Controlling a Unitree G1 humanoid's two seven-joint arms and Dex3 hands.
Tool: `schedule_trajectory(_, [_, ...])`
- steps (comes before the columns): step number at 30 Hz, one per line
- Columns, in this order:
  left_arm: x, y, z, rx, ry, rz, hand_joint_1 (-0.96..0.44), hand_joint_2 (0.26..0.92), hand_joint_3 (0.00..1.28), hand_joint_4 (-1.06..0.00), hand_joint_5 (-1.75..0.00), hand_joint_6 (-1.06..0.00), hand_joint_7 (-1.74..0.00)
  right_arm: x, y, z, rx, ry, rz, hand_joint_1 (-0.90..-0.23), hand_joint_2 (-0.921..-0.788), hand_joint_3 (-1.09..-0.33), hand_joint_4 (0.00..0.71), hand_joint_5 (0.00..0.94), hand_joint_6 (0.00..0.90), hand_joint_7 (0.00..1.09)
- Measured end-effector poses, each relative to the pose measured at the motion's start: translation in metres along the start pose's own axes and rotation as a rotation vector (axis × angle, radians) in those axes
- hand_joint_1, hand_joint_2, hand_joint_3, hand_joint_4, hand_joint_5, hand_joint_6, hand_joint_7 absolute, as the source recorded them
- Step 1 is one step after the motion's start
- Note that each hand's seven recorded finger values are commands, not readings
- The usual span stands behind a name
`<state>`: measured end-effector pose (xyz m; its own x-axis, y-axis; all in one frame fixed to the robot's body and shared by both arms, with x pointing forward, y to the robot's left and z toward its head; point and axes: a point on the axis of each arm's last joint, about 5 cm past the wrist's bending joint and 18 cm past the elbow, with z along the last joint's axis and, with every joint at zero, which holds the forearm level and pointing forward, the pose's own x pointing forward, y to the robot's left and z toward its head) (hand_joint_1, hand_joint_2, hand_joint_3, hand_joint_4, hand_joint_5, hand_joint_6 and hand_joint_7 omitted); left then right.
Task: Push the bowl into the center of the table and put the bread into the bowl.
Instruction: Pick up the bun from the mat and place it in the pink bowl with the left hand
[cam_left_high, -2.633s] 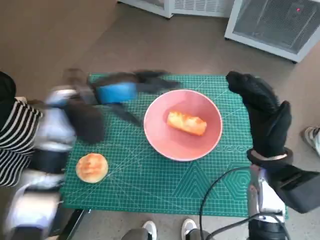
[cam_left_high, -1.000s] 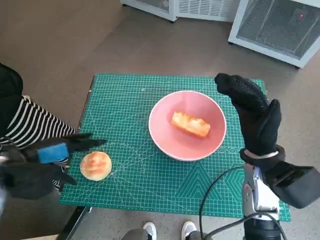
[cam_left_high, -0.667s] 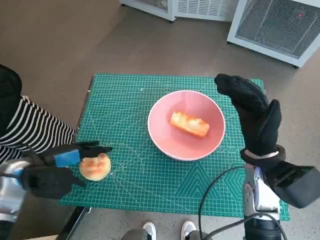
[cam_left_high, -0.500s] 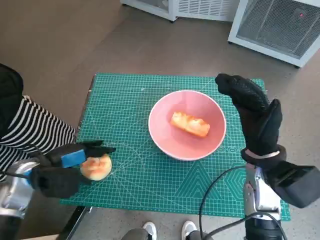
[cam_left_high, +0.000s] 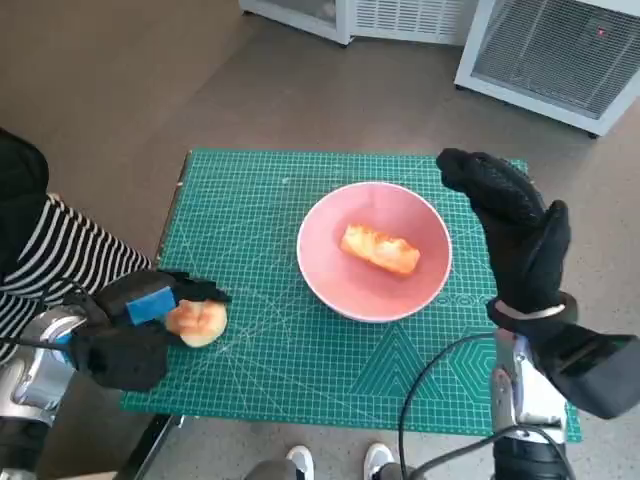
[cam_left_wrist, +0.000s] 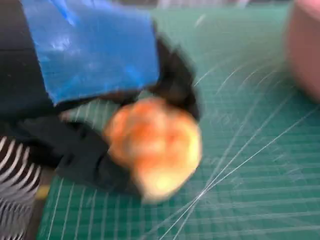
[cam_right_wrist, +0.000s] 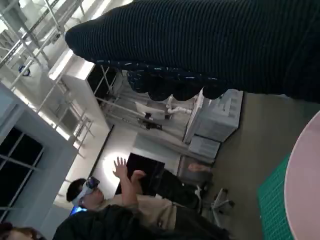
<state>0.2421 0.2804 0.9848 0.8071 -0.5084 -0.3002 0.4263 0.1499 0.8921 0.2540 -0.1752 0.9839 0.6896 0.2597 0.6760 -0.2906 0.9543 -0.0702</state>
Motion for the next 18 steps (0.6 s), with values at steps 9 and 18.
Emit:
schedule_trajectory(9, [-0.011, 0.055, 0.029, 0.019, -0.293, 0.384, 0.0, 0.914, 0.02, -0.79, -1.1, -0.68, -1.07, 0.0009, -0.001, 0.001, -0.005, -0.003, -0.001, -0.695, -0.921, -0.677, 0.171, 0.006, 0.045, 0.47])
schedule_trajectory(18, [0.015, 0.086, 0.065, 0.04, -0.51, 0.574, 0.0, 0.908, 0.03, -0.77, -1.13, -0.7, -1.04, 0.0009, -0.002, -0.001, -0.008, 0.005, -0.003, -0.695, -0.921, -0.678, 0.171, 0.005, 0.047, 0.47])
